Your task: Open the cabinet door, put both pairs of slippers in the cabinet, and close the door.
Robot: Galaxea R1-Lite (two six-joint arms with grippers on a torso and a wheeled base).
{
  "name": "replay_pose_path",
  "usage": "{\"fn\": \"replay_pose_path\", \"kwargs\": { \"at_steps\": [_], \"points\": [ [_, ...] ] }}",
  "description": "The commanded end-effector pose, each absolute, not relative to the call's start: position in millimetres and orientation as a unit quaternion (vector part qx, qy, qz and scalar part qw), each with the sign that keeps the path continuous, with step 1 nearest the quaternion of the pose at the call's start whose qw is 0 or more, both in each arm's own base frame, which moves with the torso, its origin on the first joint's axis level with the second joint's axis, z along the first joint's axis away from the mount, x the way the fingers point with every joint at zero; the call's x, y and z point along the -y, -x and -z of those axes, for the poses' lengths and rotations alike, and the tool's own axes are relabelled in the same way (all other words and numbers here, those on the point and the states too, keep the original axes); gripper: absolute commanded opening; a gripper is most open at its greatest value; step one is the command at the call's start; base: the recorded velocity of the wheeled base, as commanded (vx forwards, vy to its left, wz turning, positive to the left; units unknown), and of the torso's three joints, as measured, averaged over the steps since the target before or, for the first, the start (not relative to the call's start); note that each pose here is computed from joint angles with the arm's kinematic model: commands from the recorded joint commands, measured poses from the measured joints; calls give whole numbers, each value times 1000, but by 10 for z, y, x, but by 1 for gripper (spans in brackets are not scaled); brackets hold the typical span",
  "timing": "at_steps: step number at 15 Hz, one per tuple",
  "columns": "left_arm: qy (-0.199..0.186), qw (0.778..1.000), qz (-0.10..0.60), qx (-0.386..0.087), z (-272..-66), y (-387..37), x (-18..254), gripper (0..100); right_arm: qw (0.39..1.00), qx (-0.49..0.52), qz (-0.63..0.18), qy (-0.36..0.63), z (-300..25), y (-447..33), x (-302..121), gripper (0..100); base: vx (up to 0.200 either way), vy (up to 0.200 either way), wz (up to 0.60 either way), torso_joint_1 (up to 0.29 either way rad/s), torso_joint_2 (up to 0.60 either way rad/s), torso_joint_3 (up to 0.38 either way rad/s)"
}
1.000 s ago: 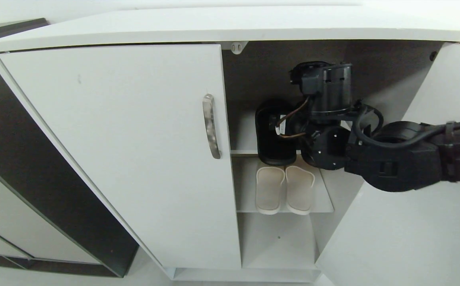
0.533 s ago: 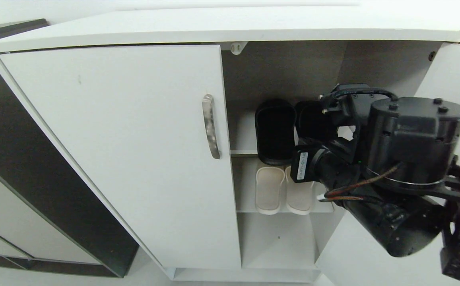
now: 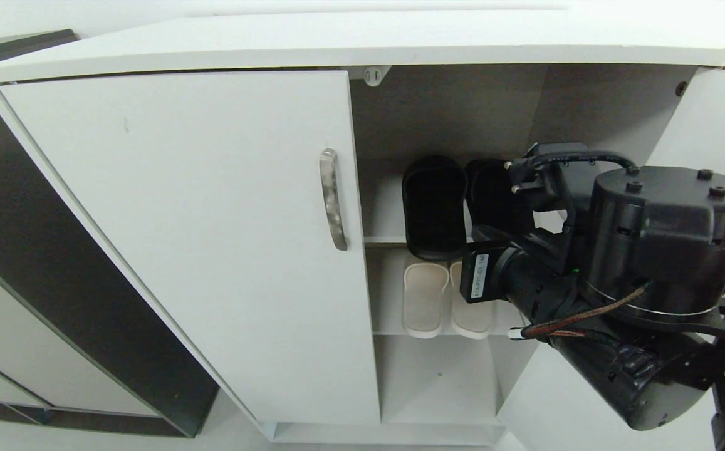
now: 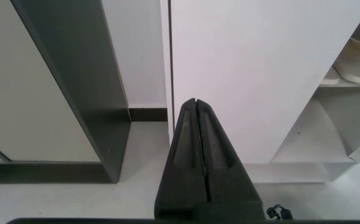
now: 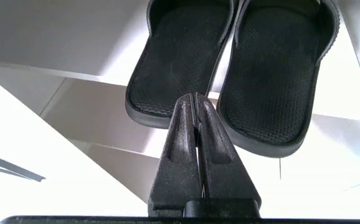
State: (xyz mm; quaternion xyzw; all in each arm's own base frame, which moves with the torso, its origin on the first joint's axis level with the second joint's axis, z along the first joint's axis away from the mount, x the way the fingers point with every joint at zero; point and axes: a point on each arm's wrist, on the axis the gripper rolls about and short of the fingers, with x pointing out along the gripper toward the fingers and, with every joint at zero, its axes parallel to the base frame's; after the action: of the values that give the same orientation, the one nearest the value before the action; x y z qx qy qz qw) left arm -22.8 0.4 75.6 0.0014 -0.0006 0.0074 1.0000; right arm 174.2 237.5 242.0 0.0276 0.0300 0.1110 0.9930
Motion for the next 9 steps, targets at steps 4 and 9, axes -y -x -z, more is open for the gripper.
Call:
{"fn": "replay_pose_path", "kwargs": {
  "at_steps": [4, 9],
  "points": [
    [-1, 1000, -7, 1, -756, 228, -4, 0, 993, -43, -109, -12, -2300, -1774, -2416, 0, -150, 0, 0, 7, -1, 1],
    [-2, 1000, -7, 1, -756, 228, -4, 0, 993, -48, -107, -5, -2249, -1812, -2447, 0, -160, 0, 0, 0, 0, 2]
  ]
}}
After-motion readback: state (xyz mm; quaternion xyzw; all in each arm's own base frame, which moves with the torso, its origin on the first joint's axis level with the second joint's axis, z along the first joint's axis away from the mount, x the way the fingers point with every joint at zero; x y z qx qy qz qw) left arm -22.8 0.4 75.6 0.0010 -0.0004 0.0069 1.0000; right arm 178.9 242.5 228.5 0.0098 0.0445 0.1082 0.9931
